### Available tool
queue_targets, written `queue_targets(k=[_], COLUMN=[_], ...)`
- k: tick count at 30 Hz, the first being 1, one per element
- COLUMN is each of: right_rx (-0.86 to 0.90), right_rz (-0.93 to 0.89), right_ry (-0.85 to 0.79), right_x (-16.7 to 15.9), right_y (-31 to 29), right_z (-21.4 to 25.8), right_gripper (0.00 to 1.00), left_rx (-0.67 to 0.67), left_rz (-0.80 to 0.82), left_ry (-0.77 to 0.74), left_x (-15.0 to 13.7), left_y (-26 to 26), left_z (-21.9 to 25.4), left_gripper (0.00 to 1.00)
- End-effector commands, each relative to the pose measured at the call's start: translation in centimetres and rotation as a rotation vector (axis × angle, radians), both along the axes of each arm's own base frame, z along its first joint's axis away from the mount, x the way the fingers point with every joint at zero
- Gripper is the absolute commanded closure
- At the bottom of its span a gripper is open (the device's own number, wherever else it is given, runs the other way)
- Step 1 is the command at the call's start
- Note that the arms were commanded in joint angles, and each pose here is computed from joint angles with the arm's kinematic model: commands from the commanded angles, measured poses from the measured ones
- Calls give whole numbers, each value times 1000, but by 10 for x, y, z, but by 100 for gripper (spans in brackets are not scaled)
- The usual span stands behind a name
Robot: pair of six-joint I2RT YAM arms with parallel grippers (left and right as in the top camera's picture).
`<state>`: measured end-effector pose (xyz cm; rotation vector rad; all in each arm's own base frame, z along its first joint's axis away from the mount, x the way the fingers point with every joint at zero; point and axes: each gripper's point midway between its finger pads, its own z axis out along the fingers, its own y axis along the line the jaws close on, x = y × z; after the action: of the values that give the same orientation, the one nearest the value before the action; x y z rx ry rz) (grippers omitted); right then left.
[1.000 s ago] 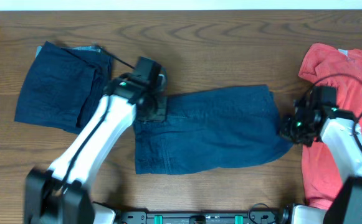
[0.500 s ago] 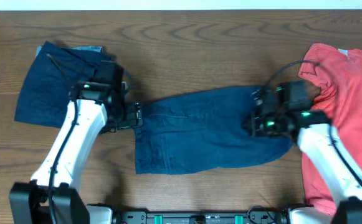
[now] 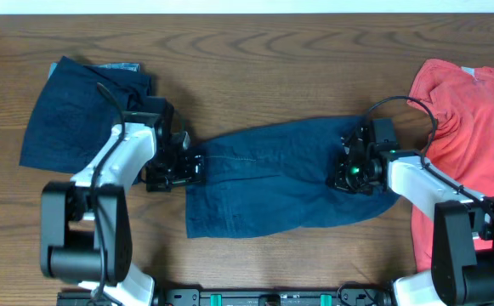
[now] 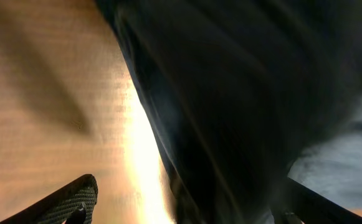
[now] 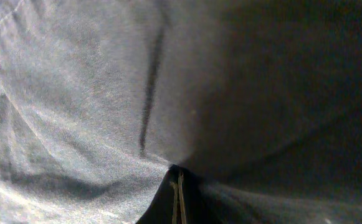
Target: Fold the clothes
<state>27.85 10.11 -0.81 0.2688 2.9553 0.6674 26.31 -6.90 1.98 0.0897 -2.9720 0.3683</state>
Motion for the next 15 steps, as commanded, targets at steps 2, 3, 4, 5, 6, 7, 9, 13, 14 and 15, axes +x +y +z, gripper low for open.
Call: queue_targets(k=[2, 3, 4, 5, 6, 7, 9, 13, 14, 15], right_rx=[-229, -228, -228, -228, -228, -228, -228, -227, -223, -223], right_rz=[-118, -123, -125, -125, -124, -124, -124, -123, -123, -123], right_ry=[91, 93, 92, 92, 92, 92, 92, 92, 93, 93], right_x=[-14, -14, -14, -14, -14, -14, -14, -14, -14, -14], right_y=[-55, -56, -56, -56, -56, -56, -56, -56, -55, -55], right_z=[-35, -35, -35, -35, -35, -35, -35, -35, -35, -35], right_gripper=[99, 99, 99, 99, 99, 99, 99, 99, 99, 99], left_rx=[-32, -42, -53, -63, -83, -110, -188, -271, -270, -269], left_rz=[-15, -13, -12, -10, -7, -2, 9, 5, -1, -7], left_ry=[56, 61, 64, 67, 70, 75, 85, 102, 108, 111], left_x=[-8, -7, -6, -5, -4, -4, -2, -2, -3, -4], left_y=[-4, -6, -7, -9, -13, -17, -30, -47, -48, -48], left_z=[-23, -27, -31, -34, -37, -39, -42, -48, -50, -52], left_gripper=[13, 13, 13, 13, 13, 14, 20, 28, 30, 33])
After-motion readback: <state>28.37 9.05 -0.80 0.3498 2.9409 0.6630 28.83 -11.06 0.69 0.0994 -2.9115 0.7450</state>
